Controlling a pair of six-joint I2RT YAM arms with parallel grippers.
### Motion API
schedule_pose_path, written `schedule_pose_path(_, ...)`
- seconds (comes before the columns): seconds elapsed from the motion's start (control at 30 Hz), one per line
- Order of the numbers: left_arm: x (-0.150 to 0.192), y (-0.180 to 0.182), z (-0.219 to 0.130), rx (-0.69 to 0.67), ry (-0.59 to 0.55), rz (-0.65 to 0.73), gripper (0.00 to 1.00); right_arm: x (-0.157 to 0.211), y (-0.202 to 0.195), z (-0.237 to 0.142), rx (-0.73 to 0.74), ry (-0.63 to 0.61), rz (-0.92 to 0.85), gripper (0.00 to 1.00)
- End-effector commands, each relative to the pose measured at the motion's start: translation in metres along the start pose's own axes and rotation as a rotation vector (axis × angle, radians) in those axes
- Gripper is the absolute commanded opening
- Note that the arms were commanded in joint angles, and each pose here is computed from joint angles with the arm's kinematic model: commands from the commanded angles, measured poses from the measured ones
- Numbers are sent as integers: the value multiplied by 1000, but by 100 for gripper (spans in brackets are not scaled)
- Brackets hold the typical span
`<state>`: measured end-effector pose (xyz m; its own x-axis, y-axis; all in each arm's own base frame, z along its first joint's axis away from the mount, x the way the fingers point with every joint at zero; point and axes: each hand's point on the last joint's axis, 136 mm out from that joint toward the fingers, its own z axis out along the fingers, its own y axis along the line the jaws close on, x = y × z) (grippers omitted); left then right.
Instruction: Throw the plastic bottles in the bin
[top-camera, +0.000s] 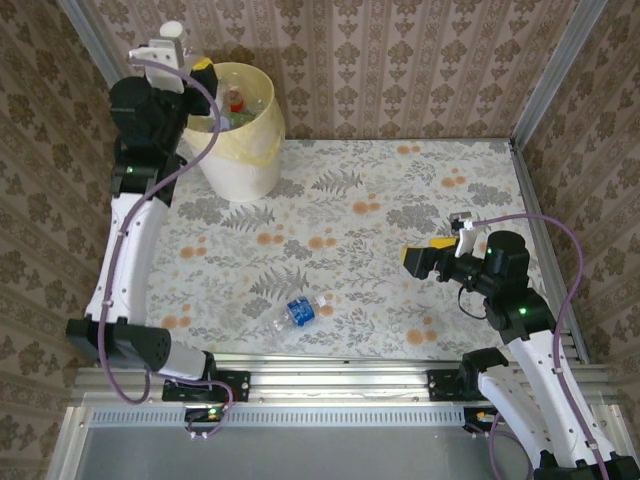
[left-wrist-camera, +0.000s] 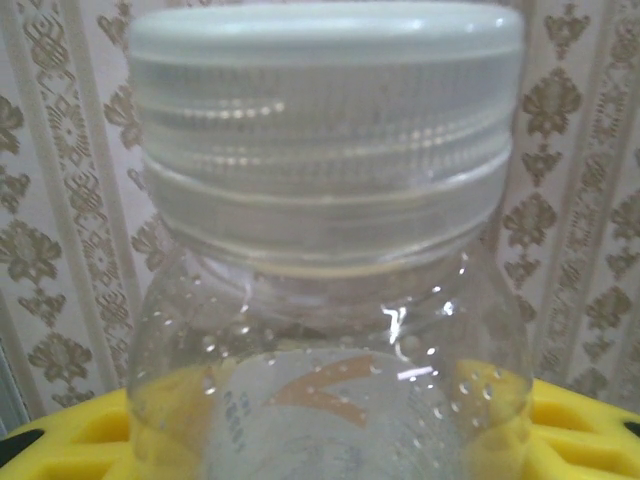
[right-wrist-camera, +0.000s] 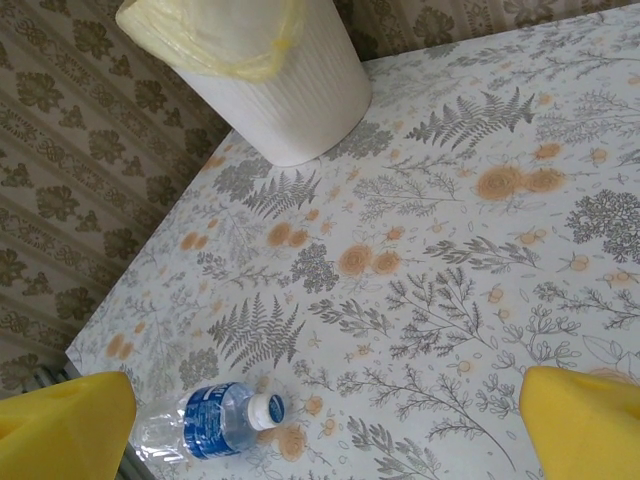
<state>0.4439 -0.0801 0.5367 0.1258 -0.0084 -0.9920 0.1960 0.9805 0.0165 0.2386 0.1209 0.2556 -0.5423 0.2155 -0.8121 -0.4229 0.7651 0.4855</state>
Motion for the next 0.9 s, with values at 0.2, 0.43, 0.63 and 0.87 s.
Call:
schedule_pose_path(0.2, 53, 60, 67, -124, 235, 137, 51, -11, 3, -1, 9, -21, -30, 100)
schedule_pose_path(0.43, 97, 67, 101, -109, 403, 95, 100, -11, 4, -1, 1, -20, -28, 100)
schedule_pose_path(0.63, 26, 60, 59, -150, 292, 90, 100, -12, 6, -3, -4, -24, -31, 100)
schedule_pose_path(0.87, -9, 36, -7, -104, 279, 88, 100, -12, 8, -4, -12, -27, -29, 100)
